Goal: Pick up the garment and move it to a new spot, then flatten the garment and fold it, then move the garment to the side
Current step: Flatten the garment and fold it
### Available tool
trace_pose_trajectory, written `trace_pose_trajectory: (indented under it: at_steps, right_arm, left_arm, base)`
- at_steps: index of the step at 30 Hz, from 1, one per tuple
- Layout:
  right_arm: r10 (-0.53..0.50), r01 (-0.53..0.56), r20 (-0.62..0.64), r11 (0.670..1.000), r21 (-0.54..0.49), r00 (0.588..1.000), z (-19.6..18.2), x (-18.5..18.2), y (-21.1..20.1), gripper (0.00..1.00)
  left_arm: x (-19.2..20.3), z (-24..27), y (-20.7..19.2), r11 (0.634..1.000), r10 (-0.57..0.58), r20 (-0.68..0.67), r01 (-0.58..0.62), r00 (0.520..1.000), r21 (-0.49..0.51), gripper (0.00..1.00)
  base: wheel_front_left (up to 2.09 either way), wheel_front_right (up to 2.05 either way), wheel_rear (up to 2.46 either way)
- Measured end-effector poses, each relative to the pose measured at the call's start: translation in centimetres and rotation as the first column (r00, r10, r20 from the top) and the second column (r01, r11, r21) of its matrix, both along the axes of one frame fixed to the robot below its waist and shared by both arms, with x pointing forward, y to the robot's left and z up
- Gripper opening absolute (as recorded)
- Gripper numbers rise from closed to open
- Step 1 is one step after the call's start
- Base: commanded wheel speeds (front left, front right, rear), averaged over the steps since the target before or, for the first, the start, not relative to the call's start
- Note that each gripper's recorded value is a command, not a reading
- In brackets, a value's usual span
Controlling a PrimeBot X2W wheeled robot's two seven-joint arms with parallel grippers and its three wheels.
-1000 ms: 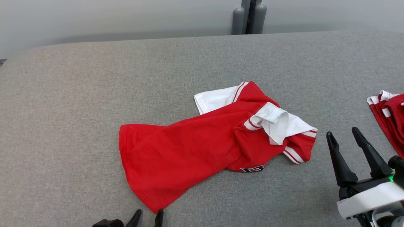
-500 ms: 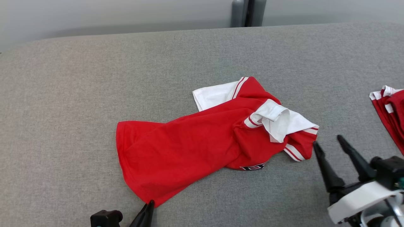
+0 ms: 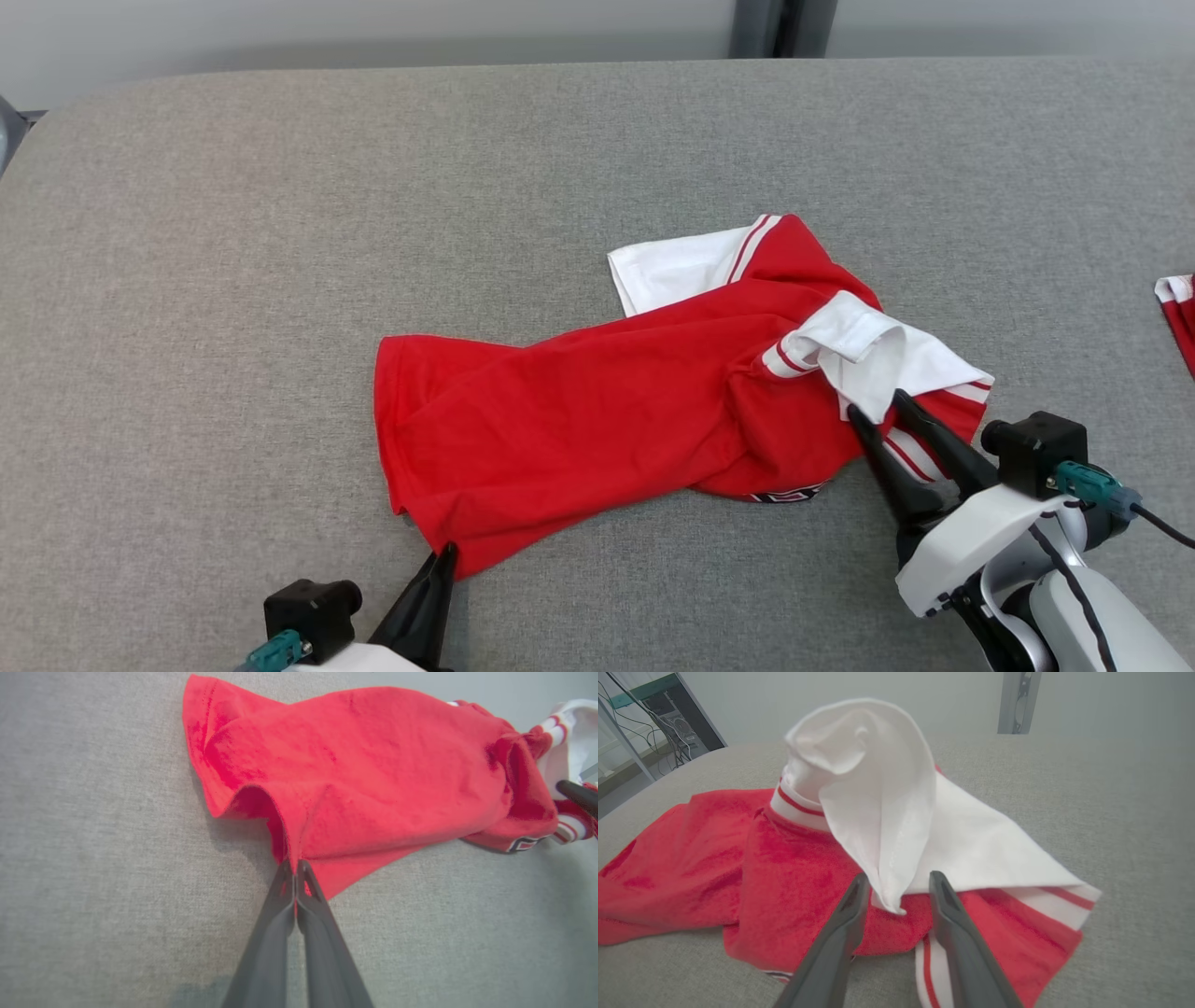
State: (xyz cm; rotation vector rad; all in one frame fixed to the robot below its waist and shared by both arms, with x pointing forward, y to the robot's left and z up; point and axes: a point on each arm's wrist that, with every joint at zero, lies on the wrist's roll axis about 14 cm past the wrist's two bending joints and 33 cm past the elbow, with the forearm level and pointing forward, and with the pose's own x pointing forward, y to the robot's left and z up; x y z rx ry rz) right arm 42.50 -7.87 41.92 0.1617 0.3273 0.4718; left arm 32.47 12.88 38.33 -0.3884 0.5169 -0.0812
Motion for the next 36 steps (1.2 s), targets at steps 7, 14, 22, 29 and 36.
trace_pose_trajectory:
  at_steps: [7,14,22,29,36]
  right_arm:
    - [-0.026,0.023,0.112,0.999,0.029,0.993,2.3,1.3,-0.8,0.00]
    - [-0.096,0.082,0.313,0.995,0.060,0.945,8.9,2.8,-3.7,0.00]
    - [-0.144,0.130,0.570,0.989,0.065,0.809,19.0,3.3,-6.8,0.00]
    - [-0.164,0.174,0.786,0.982,0.073,0.597,29.9,1.3,-9.2,0.00]
    - [-0.175,0.229,0.870,0.971,0.074,0.461,35.7,-1.0,-11.2,0.00]
  left_arm:
    - [2.0,3.4,0.6,1.000,0.020,0.132,-0.019,0.991,-0.007,0.00]
    - [5.4,10.2,1.1,1.000,-0.001,0.346,0.007,0.938,-0.017,0.00]
    - [8.8,20.4,1.6,0.997,-0.077,0.601,0.060,0.795,0.049,0.00]
    - [9.5,30.2,1.8,0.993,-0.115,0.794,0.055,0.597,0.103,0.00]
    - [8.7,36.2,2.6,0.988,-0.143,0.877,0.020,0.458,0.151,0.00]
  base:
    - [0.00,0.00,0.00]
    - [0.00,0.00,0.00]
    - [0.00,0.00,0.00]
    - [0.00,0.00,0.00]
    - [0.00,0.00,0.00]
